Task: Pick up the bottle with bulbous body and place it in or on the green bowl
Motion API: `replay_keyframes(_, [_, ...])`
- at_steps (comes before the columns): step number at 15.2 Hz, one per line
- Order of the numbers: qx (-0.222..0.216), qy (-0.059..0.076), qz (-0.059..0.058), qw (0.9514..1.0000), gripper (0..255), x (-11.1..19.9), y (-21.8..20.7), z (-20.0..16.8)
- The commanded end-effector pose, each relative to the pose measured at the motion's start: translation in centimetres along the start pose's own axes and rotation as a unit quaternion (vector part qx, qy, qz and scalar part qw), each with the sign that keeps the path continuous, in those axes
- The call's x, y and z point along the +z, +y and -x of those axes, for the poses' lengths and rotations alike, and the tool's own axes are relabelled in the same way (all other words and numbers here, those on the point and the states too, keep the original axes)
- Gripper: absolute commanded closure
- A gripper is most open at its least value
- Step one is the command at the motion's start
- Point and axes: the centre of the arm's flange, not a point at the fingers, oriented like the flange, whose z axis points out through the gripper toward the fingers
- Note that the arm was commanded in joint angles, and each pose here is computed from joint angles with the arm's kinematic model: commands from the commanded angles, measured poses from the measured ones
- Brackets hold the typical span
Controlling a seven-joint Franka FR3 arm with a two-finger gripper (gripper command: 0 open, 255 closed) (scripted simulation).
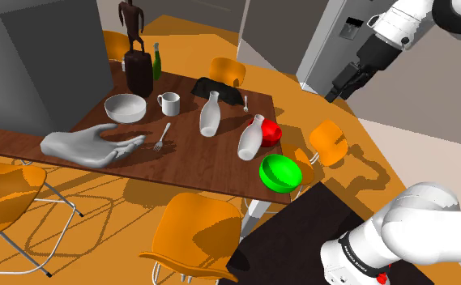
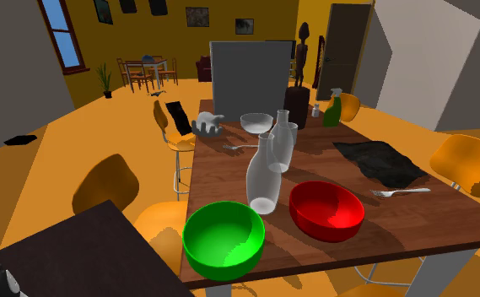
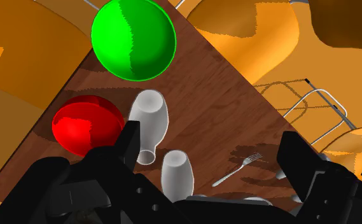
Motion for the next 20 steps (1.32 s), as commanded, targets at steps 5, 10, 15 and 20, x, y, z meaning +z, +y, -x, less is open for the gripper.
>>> replay_keyframes(5, [-0.009, -0.003, 0.006, 0.9999, 0, 4.1, 1.2, -3.1])
replay_keyframes(10, [-0.02, -0.007, 0.013, 0.9997, 0, 9.3, 2.6, -7.0])
replay_keyframes(15, [-0.031, -0.01, 0.02, 0.9993, 0, 14.4, 4.0, -10.9])
replay_keyframes(20, [-0.042, -0.014, 0.027, 0.9987, 0, 19.6, 5.4, -14.8])
